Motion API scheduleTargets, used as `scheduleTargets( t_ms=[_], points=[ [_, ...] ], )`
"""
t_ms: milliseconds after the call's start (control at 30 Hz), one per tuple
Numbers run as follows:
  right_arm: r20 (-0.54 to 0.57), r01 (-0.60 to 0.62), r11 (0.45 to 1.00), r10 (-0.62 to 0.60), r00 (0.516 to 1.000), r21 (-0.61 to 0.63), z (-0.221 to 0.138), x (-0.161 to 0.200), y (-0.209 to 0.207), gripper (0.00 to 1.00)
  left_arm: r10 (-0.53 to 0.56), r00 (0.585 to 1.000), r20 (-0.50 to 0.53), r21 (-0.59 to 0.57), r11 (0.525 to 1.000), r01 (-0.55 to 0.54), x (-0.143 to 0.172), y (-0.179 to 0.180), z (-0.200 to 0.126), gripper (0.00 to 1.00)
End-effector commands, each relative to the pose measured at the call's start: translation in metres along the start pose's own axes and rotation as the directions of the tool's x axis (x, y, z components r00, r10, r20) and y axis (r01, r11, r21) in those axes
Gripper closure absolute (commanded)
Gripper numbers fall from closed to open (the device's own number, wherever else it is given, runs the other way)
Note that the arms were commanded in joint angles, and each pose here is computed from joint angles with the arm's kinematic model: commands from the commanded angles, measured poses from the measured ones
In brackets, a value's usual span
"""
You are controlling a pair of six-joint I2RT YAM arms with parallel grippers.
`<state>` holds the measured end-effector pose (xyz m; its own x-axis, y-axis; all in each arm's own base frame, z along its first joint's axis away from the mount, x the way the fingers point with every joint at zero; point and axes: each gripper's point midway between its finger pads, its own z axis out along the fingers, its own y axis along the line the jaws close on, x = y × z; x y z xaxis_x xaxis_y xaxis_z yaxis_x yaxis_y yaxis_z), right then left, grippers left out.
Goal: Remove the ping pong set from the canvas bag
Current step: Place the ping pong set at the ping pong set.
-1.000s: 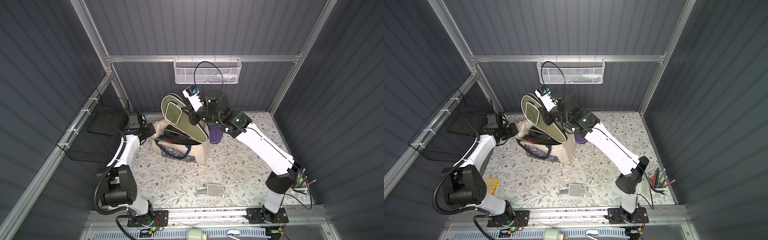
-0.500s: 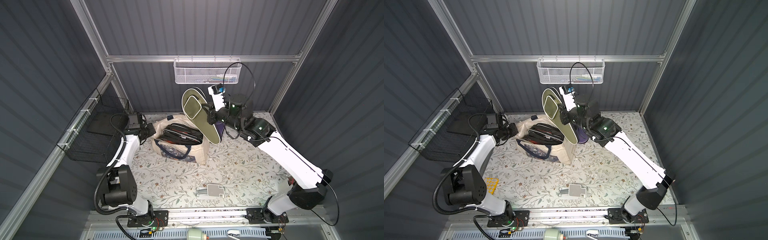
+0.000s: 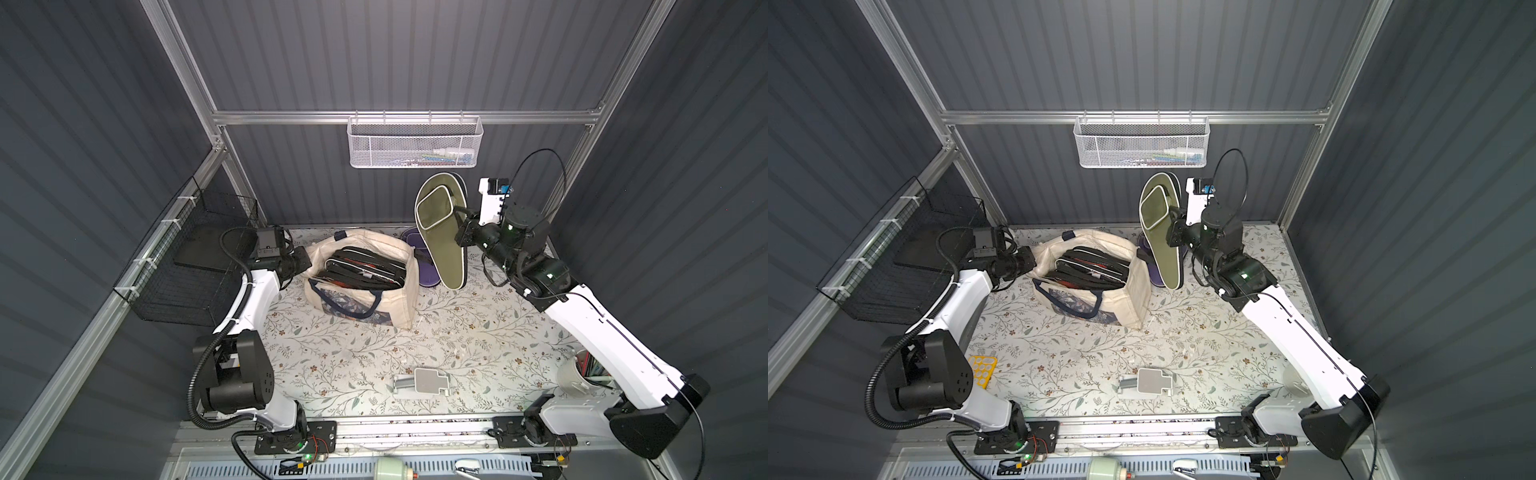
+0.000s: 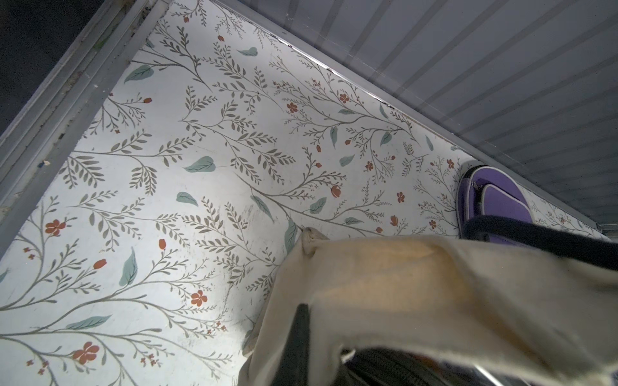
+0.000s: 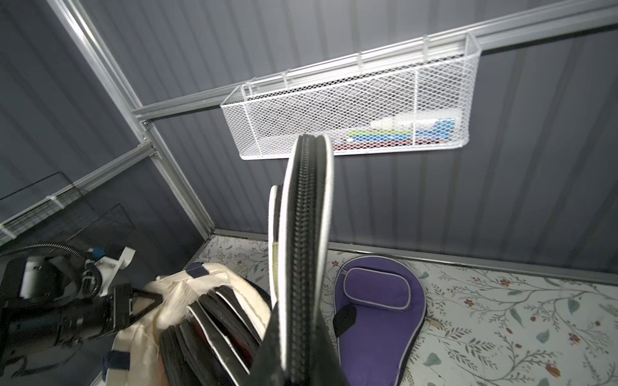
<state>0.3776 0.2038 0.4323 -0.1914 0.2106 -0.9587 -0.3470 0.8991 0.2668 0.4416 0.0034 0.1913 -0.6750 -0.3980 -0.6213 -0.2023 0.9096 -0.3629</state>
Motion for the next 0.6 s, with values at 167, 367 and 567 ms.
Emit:
scheduleTargets(
  t_ms=[167,367,567],
  points=[
    [0.055,-0.222,0.974,0.22,0.974,0.033,0.044,0.014,-0.06,1.0,-0.016,1.0,-0.025,-0.093,0.996,0.013,0.007,0.027,0.004,1.0],
    [0.049,-0.333,0.943,0.332,0.942,0.024,0.08,0.031,-0.096,1.0,-0.014,1.0,-0.024,-0.09,0.996,0.012,0.006,0.026,0.004,1.0],
    [0.029,-0.41,0.912,0.409,0.912,0.024,0.115,0.055,-0.119,1.0,-0.015,1.0,-0.025,-0.091,0.996,0.013,0.007,0.026,0.005,1.0]
  ],
)
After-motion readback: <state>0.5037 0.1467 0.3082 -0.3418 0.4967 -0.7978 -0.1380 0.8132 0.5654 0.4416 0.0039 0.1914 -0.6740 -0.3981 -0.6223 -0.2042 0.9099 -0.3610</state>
